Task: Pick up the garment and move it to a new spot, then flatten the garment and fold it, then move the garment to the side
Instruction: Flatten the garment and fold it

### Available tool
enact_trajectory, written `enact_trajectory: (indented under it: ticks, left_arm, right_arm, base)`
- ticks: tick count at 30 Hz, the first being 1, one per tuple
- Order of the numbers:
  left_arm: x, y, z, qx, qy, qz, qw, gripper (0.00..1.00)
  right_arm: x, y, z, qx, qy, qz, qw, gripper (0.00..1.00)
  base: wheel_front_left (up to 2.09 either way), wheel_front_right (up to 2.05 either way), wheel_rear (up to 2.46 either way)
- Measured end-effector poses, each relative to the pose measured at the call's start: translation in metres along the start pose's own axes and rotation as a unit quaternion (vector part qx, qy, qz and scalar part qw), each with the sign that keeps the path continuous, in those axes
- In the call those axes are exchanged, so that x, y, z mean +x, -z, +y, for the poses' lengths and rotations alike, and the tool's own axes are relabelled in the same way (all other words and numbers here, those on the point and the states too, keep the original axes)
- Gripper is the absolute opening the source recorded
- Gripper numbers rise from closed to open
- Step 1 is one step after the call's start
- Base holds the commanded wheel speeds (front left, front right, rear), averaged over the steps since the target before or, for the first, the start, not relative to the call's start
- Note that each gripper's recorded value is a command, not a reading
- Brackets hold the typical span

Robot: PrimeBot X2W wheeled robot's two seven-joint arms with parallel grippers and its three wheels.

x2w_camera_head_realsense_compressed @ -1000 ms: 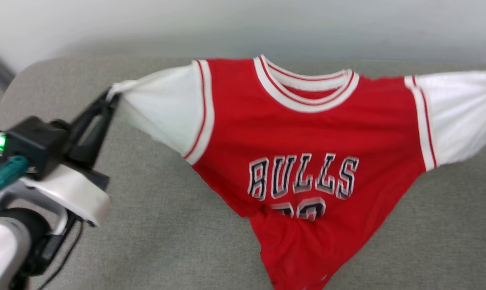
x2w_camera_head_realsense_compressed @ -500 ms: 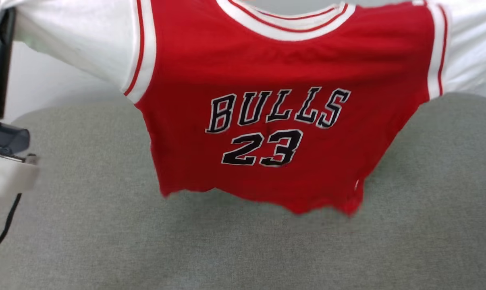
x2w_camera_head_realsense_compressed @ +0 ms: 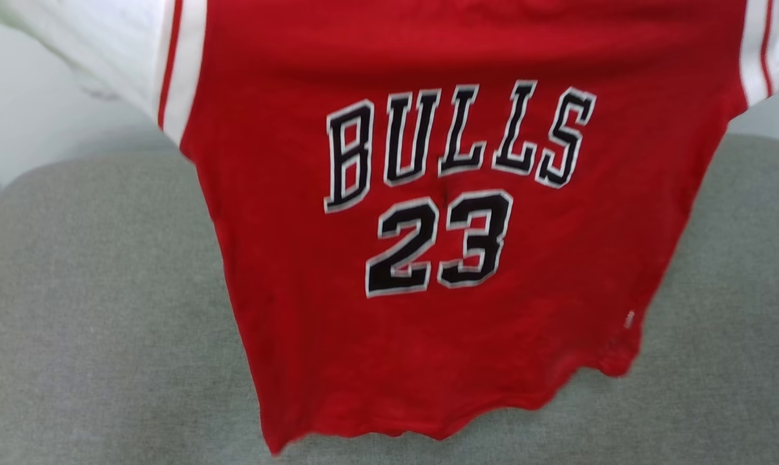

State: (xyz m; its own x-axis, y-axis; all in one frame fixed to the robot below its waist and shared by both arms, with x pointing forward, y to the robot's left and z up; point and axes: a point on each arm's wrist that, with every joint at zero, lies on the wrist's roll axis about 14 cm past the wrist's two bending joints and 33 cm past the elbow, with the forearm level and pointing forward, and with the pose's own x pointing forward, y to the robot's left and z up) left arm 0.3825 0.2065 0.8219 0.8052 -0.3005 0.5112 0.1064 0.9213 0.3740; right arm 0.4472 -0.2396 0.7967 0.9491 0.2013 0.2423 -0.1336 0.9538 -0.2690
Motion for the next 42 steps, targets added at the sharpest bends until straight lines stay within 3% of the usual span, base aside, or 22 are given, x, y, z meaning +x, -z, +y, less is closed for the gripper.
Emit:
enact_trajectory:
  ticks: [6, 12, 20, 23, 32, 42]
  left_arm:
    - [0.033, 0.039, 0.007, 0.001, 0.010, 0.022, 1.000, 0.00]
    - [0.075, 0.092, 0.009, 0.001, 0.029, 0.044, 0.999, 0.00]
    - [0.141, 0.152, 0.017, -0.004, 0.011, 0.027, 1.000, 0.00]
    - [0.163, 0.192, 0.022, -0.006, -0.006, 0.023, 1.000, 0.00]
    - [0.154, 0.273, 0.001, -0.028, 0.002, 0.074, 0.997, 0.00]
    - [0.085, 0.333, -0.054, -0.082, 0.038, 0.170, 0.981, 0.00]
  right_arm:
    - [0.037, 0.014, -0.006, -0.009, 0.009, 0.007, 1.000, 0.00]
    - [0.087, 0.052, -0.008, -0.011, 0.013, 0.037, 0.999, 0.00]
    - [0.156, 0.094, -0.019, -0.004, 0.049, 0.019, 0.999, 0.00]
    - [0.192, 0.125, -0.021, 0.011, 0.068, 0.009, 0.998, 0.00]
    - [0.221, 0.217, 0.017, 0.035, 0.047, 0.063, 0.996, 0.00]
    - [0.180, 0.290, 0.052, 0.075, 0.014, 0.156, 0.985, 0.00]
  base:
    - [0.00, 0.00, 0.00]
    - [0.00, 0.00, 0.00]
    - [0.00, 0.00, 0.00]
    - [0.00, 0.00, 0.00]
    - [0.00, 0.00, 0.00]
    - [0.00, 0.00, 0.00]
